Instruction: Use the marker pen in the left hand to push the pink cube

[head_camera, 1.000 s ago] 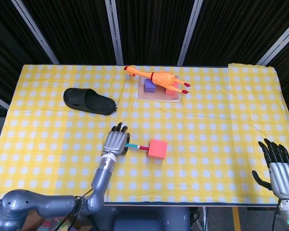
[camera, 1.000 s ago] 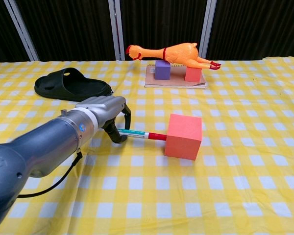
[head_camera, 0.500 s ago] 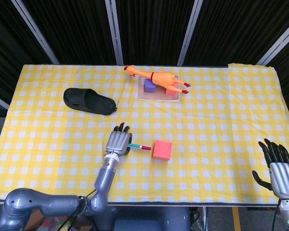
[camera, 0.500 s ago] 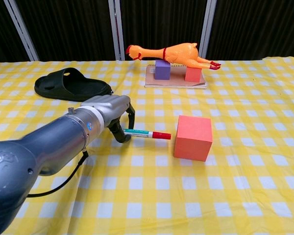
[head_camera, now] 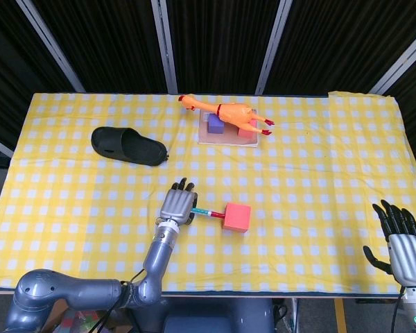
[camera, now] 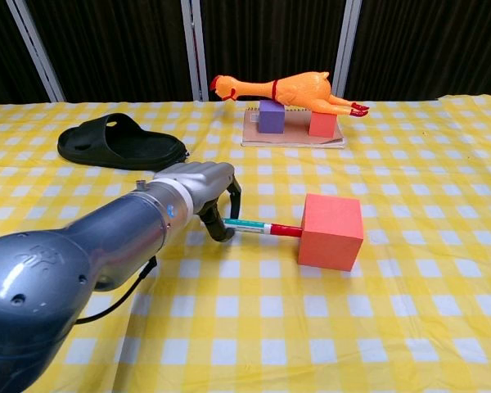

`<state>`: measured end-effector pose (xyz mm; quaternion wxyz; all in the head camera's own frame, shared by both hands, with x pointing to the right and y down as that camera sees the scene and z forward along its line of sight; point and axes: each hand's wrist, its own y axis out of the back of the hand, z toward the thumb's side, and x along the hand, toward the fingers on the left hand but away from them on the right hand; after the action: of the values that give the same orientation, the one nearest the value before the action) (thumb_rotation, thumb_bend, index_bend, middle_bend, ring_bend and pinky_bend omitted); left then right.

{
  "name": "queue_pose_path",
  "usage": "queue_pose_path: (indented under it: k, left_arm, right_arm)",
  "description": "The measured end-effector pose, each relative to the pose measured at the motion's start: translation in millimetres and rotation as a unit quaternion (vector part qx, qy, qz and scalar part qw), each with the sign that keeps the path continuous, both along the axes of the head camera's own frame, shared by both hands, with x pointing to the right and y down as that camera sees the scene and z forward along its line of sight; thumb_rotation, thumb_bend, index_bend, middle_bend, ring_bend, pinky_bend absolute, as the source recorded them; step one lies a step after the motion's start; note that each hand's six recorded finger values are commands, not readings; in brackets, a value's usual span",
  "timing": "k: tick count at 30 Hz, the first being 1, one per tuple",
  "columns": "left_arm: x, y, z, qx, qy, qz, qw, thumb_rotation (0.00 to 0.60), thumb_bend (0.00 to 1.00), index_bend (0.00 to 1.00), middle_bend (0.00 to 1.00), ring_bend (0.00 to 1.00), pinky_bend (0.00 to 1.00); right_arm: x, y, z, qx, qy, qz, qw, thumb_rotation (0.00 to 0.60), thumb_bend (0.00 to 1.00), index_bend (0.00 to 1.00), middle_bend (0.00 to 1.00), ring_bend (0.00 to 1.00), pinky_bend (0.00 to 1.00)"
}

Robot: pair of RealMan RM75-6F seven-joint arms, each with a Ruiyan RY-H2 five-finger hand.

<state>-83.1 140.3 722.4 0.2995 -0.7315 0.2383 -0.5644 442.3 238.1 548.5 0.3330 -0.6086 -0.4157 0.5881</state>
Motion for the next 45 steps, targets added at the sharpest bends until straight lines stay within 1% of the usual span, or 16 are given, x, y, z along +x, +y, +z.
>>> queue_pose_path:
  k: [8, 16, 20, 25, 31, 34, 37, 41, 45]
  left_arm:
    - [37.3, 0.0, -7.7, 0.008, 0.018, 0.025, 0.9995, 0.6, 0.54, 0.57, 0.15, 0.03, 0.14]
    - [66.1, 12.8, -6.9, -0.008, 0.026, 0.03, 0.9992, 0.6, 0.54, 0.57, 0.15, 0.03, 0.14]
    - [67.5, 11.1, -9.6, -0.002, 0.025, 0.031, 0.9992, 0.6, 0.54, 0.57, 0.15, 0.03, 0.14]
    - [58.8, 2.5, -14.8, 0.008, 0.024, 0.024, 0.9994, 0.6, 0.54, 0.57, 0.15, 0.03, 0.14]
    - [31.0, -10.1, -22.0, 0.02, 0.01, 0.015, 0.9996, 0.6, 0.54, 0.57, 0.15, 0.03, 0.14]
    - [8.7, -17.4, -26.6, 0.027, -0.001, 0.011, 0.9996, 0.6, 0.54, 0.57, 0.15, 0.03, 0.14]
    - [-20.0, -25.3, -30.8, 0.036, -0.017, 0.008, 0.9992, 0.6, 0.54, 0.57, 0.15, 0.03, 0.14]
    - [-68.1, -34.1, -35.6, 0.046, -0.046, 0.004, 0.9979, 0.6, 0.53, 0.57, 0.15, 0.03, 0.14]
    - [-118.9, -36.5, -39.1, 0.051, -0.076, -0.002, 0.9958, 0.6, 0.53, 0.56, 0.15, 0.03, 0.14]
  right_arm:
    - [0.2, -0.1, -0.2, 0.0, 0.001, -0.001, 1.0, 0.6, 0.38, 0.0, 0.0, 0.0, 0.0]
    - [2.1, -0.9, -1.1, 0.002, 0.002, 0.0, 1.0, 0.6, 0.38, 0.0, 0.0, 0.0, 0.0]
    - [2.6, -0.4, -1.7, 0.002, 0.003, 0.0, 1.0, 0.6, 0.38, 0.0, 0.0, 0.0, 0.0]
    - [3.2, 0.0, -2.3, 0.003, 0.003, 0.001, 1.0, 0.6, 0.38, 0.0, 0.0, 0.0, 0.0]
    - [3.4, 0.3, -2.7, 0.003, 0.005, 0.002, 1.0, 0.6, 0.38, 0.0, 0.0, 0.0, 0.0]
    - [3.4, 0.3, -2.5, 0.003, 0.006, 0.002, 1.0, 0.6, 0.38, 0.0, 0.0, 0.0, 0.0]
    - [3.0, 0.2, -2.4, 0.004, 0.007, 0.001, 1.0, 0.6, 0.38, 0.0, 0.0, 0.0, 0.0]
    - [2.6, 0.4, -2.0, 0.003, 0.008, 0.001, 1.0, 0.6, 0.38, 0.0, 0.0, 0.0, 0.0]
    - [2.1, 0.3, -1.1, 0.002, 0.009, 0.0, 1.0, 0.6, 0.38, 0.0, 0.0, 0.0, 0.0]
